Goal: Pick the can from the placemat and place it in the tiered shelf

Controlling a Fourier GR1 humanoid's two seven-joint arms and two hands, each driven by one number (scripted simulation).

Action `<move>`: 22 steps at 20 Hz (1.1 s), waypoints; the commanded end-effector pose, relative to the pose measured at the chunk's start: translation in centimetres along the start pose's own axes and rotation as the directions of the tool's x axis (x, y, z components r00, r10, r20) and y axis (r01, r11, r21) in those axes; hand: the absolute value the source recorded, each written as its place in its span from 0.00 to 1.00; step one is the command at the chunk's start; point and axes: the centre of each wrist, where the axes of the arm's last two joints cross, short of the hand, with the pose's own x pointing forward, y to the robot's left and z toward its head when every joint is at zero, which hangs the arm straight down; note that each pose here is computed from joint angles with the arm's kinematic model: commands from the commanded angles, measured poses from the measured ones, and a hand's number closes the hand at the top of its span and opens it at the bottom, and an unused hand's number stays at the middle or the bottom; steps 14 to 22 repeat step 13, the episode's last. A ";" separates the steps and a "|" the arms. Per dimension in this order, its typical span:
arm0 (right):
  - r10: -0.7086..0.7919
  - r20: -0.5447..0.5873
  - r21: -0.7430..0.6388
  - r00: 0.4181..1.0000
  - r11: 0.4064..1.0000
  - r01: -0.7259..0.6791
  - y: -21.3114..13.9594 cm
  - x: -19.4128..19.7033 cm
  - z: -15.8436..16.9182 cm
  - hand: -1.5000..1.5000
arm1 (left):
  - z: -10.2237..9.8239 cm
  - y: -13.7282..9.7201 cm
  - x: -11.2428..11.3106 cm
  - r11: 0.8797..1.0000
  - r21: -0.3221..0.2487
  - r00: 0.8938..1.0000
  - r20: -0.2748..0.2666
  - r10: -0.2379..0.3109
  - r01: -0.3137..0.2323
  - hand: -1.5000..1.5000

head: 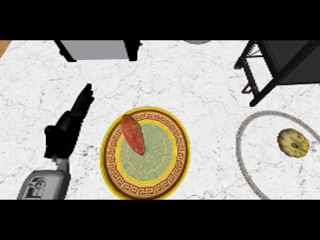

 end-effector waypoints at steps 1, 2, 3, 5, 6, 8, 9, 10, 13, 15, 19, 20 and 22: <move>0.070 -0.099 0.005 0.993 0.998 -0.070 -5.8 0.9 -1.6 0.00 | 0.3 0.6 -0.2 1.000 0.003 1.000 0.012 -0.003 0.003 0.50; 0.117 -0.107 0.041 0.987 0.993 -0.113 -7.7 0.2 -1.5 0.00 | 0.1 -0.3 0.0 1.000 0.020 1.000 0.002 -0.003 0.003 0.50; 0.110 -0.124 0.028 0.986 0.994 -0.108 -9.0 -0.9 -2.5 0.00 | 0.2 -0.1 0.2 1.000 -0.001 1.000 -0.003 0.000 0.000 0.50; 0.120 -0.113 0.054 0.986 0.992 -0.114 -11.3 -2.4 -2.4 0.00 | -1.4 -0.7 0.7 1.000 0.007 1.000 -0.001 -0.003 0.003 0.50; 0.145 -0.101 0.062 0.984 0.988 -0.139 -13.6 -2.7 -2.5 0.00 | 0.6 -0.1 0.6 1.000 0.021 1.000 0.006 -0.009 0.009 0.50; 0.178 -0.076 0.063 0.981 0.983 -0.174 -16.1 -2.4 -2.6 0.00 | 0.6 0.5 1.0 1.000 0.009 1.000 -0.001 -0.001 0.001 0.50; 0.246 -0.090 0.098 0.965 0.966 -0.237 -16.5 -3.3 -2.4 0.00 | 0.0 1.3 0.6 1.000 -0.005 1.000 -0.009 0.007 -0.007 0.50; 0.208 -0.090 0.117 0.974 0.973 -0.197 -18.5 -3.3 -2.5 0.00 | 0.3 1.6 0.1 1.000 0.017 1.000 -0.005 0.009 -0.009 0.50; 0.163 -0.091 0.105 0.983 0.983 -0.153 -22.3 -4.0 -2.5 0.00 | 1.4 0.4 -0.6 1.000 0.002 1.000 -0.005 -0.001 0.001 0.50; 0.163 -0.091 0.105 0.983 0.983 -0.153 -22.3 -4.0 -2.5 0.00 | 1.4 0.4 -0.6 1.000 0.002 1.000 -0.005 -0.001 0.001 0.50; 0.163 -0.091 0.105 0.983 0.983 -0.153 -22.3 -4.0 -2.5 0.00 | 1.4 0.4 -0.6 1.000 0.002 1.000 -0.005 -0.001 0.001 0.50; 0.163 -0.091 0.105 0.983 0.983 -0.153 -22.3 -4.0 -2.5 0.00 | 1.4 0.4 -0.6 1.000 0.002 1.000 -0.005 -0.001 0.001 0.50; 0.163 -0.091 0.105 0.983 0.983 -0.153 -22.3 -4.0 -2.5 0.00 | 1.4 0.4 -0.6 1.000 0.002 1.000 -0.005 -0.001 0.001 0.50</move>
